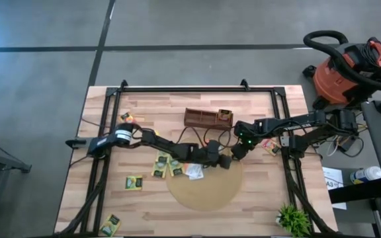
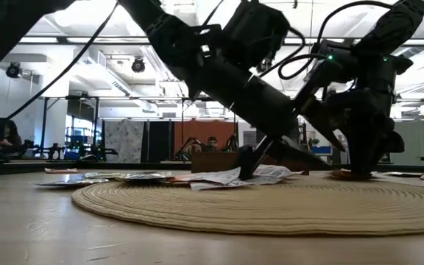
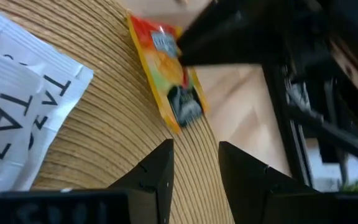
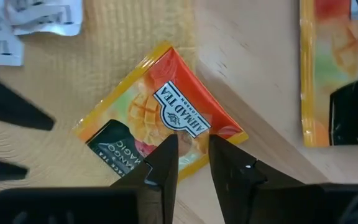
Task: Pick & Place Tea
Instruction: Put the mango tea bag into the right section of the wooden organizer
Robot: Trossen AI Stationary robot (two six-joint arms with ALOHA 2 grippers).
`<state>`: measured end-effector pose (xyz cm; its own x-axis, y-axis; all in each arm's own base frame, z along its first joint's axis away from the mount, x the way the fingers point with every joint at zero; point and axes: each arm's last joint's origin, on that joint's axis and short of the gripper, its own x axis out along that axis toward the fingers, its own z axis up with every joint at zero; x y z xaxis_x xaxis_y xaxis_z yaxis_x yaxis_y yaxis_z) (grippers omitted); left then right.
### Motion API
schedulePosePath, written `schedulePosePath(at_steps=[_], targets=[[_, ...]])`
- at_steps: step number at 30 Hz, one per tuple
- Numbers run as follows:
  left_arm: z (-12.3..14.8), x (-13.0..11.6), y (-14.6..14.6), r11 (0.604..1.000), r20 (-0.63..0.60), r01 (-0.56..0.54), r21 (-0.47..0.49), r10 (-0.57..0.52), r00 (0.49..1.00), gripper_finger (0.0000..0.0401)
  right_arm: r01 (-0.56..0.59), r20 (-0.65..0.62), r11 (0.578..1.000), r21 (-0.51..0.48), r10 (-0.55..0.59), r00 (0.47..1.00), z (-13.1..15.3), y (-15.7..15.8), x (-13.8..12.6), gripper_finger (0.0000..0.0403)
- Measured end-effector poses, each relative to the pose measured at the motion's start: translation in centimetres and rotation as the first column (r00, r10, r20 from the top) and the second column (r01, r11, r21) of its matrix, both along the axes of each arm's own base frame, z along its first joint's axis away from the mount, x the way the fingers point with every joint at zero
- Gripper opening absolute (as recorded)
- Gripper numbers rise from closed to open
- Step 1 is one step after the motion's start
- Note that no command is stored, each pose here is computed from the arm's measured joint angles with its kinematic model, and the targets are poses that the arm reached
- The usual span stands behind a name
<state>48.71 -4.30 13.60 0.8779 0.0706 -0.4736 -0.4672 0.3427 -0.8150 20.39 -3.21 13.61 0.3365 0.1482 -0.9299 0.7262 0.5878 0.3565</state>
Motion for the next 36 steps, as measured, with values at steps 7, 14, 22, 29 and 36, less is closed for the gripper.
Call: schedulePosePath(at_steps=[7, 14, 22, 29, 36], targets=[[-0.1, 0.0, 1.1, 1.000, -0.034, -0.028, -0.001, 0.028, 0.999, 0.0121, -0.007, 0.096, 1.000, 0.005, 0.007, 0.995, 0.3, -0.1, 0.8, 0.0088], [-0.5, -0.2, 1.7, 0.999, -0.071, -0.040, 0.026, 0.041, 0.997, 0.0121, -0.013, 0.117, 1.000, 0.011, 0.012, 0.993, 0.4, -0.1, 1.0, 0.0081], [0.8, -0.8, 0.6, 0.998, -0.098, -0.034, 0.048, 0.039, 0.994, 0.0121, -0.042, 0.154, 0.999, -0.020, 0.045, 0.987, 1.0, -0.1, 0.8, 0.0082], [2.5, -1.6, -0.7, 0.992, -0.107, -0.071, 0.105, 0.082, 0.991, 0.0121, -0.081, 0.140, 0.993, -0.085, 0.093, 0.986, 1.0, -0.1, 0.6, 0.0077], [0.2, -2.0, -0.4, 0.988, -0.141, -0.153, 0.029, 0.156, 0.978, 0.0121, -0.103, 0.081, 0.991, -0.089, 0.110, 0.991, -0.7, -0.3, 1.1, 0.0081]])
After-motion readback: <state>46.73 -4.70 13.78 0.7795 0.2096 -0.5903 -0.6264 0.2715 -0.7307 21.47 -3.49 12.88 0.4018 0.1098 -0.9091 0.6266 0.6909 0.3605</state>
